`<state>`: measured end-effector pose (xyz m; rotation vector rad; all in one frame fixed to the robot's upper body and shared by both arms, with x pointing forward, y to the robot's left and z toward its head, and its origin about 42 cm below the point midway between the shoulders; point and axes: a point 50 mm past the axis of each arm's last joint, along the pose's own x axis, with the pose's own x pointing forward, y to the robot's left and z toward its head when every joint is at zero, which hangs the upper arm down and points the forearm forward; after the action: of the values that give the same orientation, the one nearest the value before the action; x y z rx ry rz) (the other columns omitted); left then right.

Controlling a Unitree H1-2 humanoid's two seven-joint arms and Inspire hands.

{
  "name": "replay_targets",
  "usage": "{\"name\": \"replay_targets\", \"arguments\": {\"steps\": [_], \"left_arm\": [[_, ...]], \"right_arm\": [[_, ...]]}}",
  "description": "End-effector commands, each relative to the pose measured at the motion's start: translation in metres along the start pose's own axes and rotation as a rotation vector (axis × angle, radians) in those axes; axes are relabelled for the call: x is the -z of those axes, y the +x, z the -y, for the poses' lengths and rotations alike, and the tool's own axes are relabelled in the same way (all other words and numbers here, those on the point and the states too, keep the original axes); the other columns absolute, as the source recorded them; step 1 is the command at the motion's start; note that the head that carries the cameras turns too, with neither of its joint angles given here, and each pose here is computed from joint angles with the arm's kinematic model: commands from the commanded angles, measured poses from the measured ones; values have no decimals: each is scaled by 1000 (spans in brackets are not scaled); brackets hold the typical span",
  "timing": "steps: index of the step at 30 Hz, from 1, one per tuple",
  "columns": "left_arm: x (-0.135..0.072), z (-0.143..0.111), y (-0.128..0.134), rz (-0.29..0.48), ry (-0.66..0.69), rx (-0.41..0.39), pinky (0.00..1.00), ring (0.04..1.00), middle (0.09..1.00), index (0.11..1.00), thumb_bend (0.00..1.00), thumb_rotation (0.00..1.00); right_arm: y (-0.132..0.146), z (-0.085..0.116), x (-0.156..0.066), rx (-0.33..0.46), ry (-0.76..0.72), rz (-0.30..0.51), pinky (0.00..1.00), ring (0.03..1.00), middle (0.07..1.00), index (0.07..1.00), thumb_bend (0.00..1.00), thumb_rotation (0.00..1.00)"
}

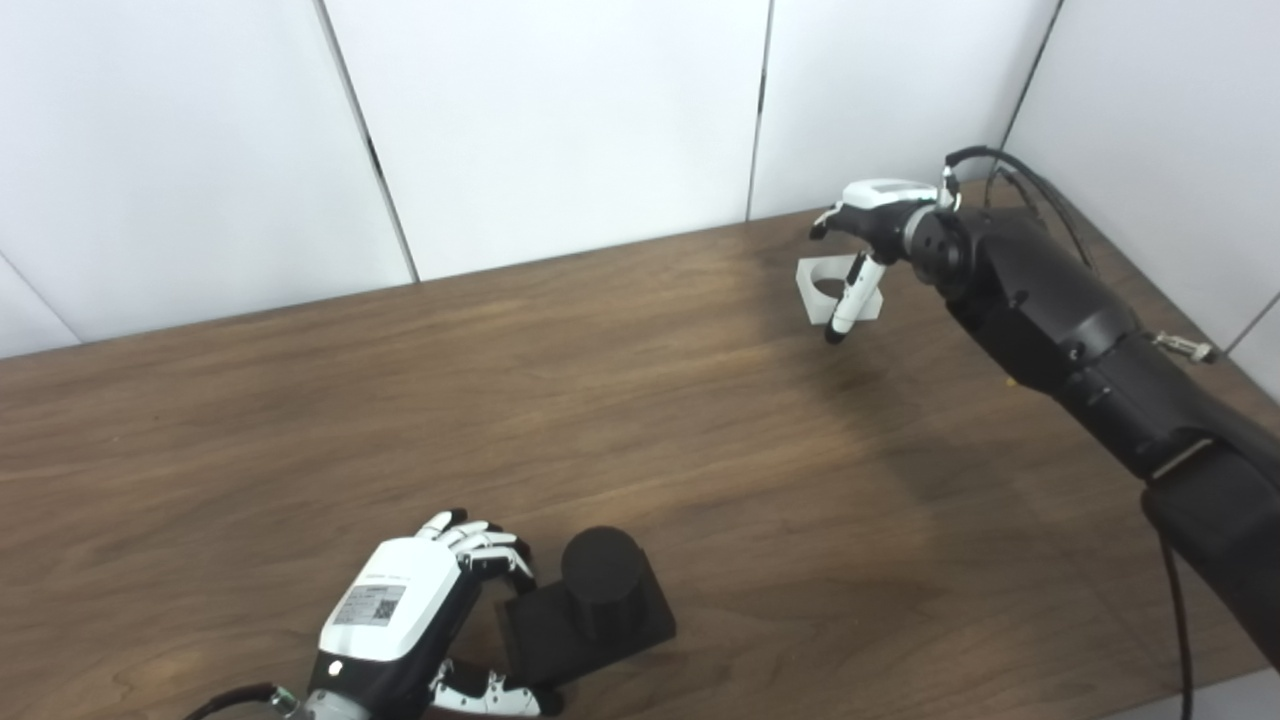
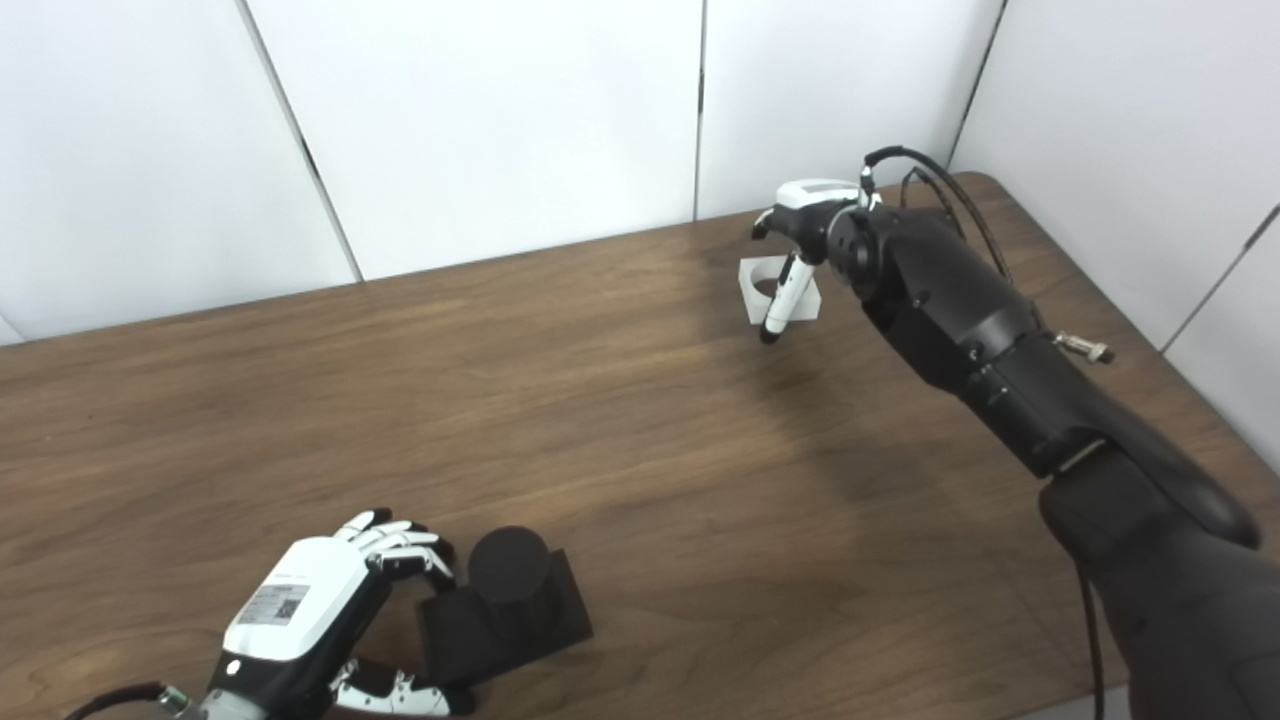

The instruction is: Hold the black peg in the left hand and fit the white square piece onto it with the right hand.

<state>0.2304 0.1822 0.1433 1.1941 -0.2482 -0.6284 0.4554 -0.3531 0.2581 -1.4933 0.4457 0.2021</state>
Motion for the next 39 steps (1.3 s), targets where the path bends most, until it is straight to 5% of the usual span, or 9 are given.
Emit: {"name": "replay_targets", "arguments": {"steps": [1, 39], "left_arm": [[7, 16, -6, -40, 37, 104, 942, 854, 781, 488, 517, 48], [7, 8, -6, -53, 29, 98, 930, 850, 776, 488, 517, 47]], "right_arm": [[-4, 33, 1, 104, -25, 9, 1000, 1000, 1000, 882, 1000, 255], [11, 8, 16, 205, -109, 54, 926, 979, 927, 740, 883, 278]]}}
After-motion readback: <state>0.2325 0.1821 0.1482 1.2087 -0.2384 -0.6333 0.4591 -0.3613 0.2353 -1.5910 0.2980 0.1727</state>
